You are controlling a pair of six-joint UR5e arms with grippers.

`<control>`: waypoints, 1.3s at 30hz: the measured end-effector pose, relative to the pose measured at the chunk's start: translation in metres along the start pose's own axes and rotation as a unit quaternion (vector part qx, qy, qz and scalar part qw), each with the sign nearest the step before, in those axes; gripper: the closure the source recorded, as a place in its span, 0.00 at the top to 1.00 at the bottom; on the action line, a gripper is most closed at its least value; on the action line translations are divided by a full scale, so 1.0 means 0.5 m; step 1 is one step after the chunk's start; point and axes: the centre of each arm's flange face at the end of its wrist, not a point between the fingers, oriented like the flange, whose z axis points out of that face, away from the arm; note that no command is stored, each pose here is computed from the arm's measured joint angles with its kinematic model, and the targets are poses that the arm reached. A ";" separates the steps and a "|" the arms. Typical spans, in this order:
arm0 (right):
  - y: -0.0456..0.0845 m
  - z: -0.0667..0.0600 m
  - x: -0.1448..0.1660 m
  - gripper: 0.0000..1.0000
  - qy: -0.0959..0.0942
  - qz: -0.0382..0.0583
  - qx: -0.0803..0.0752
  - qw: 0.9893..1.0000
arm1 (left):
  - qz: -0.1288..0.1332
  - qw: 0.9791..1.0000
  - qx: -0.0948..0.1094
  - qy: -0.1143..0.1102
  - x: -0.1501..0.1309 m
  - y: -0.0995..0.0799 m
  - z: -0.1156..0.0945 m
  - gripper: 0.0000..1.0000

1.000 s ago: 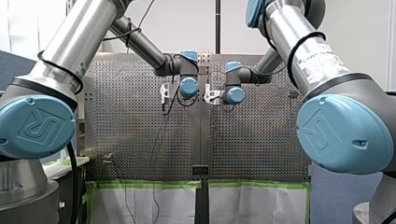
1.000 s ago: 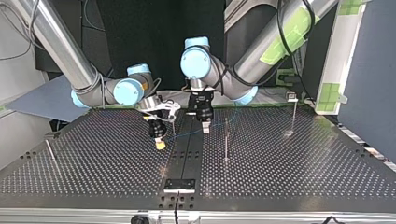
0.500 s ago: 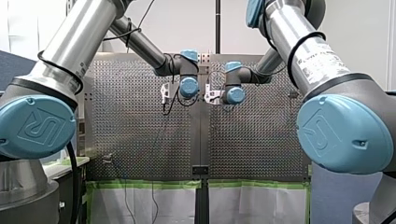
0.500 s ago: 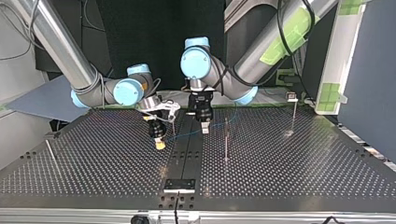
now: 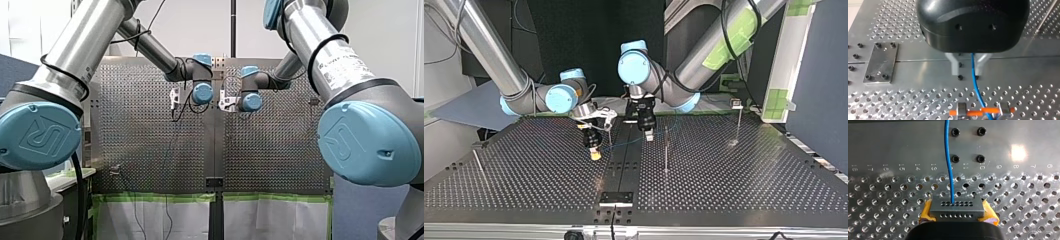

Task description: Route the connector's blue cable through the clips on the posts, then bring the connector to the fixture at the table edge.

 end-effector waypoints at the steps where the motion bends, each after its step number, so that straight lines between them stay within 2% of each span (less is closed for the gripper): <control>1: 0.000 0.000 0.000 0.02 0.000 0.000 0.000 1.000 | 0.001 1.000 -0.002 0.000 0.000 0.000 0.000 0.00; 15: 0.000 -0.001 0.000 0.02 -0.001 0.000 -0.001 1.000 | -0.002 1.000 0.008 -0.003 -0.002 -0.008 -0.005 0.00; 23: -0.001 -0.005 -0.004 0.02 -0.012 0.001 -0.001 1.000 | -0.006 1.000 0.013 -0.002 -0.002 -0.011 -0.008 0.00; 24: -0.002 -0.006 -0.005 0.02 -0.012 0.001 -0.001 1.000 | -0.006 1.000 0.014 -0.002 -0.001 -0.011 -0.007 0.11; 25: -0.003 -0.006 -0.005 0.02 -0.013 0.001 -0.001 1.000 | -0.006 1.000 0.014 -0.002 -0.001 -0.011 -0.007 0.11; 28: -0.005 -0.006 -0.005 0.02 -0.013 0.001 0.000 1.000 | -0.006 1.000 0.016 -0.002 -0.001 -0.009 -0.004 0.36; 33: -0.006 -0.007 -0.005 0.02 -0.015 0.001 0.000 1.000 | -0.006 1.000 0.019 -0.001 0.000 -0.008 -0.001 0.36; 34: -0.006 -0.008 -0.005 0.02 -0.016 0.001 0.000 1.000 | -0.006 1.000 0.019 -0.001 0.000 -0.008 -0.001 0.54; 39: -0.006 -0.010 -0.006 0.02 -0.021 0.001 0.000 1.000 | -0.005 1.000 0.020 0.000 0.001 -0.008 -0.001 0.54</control>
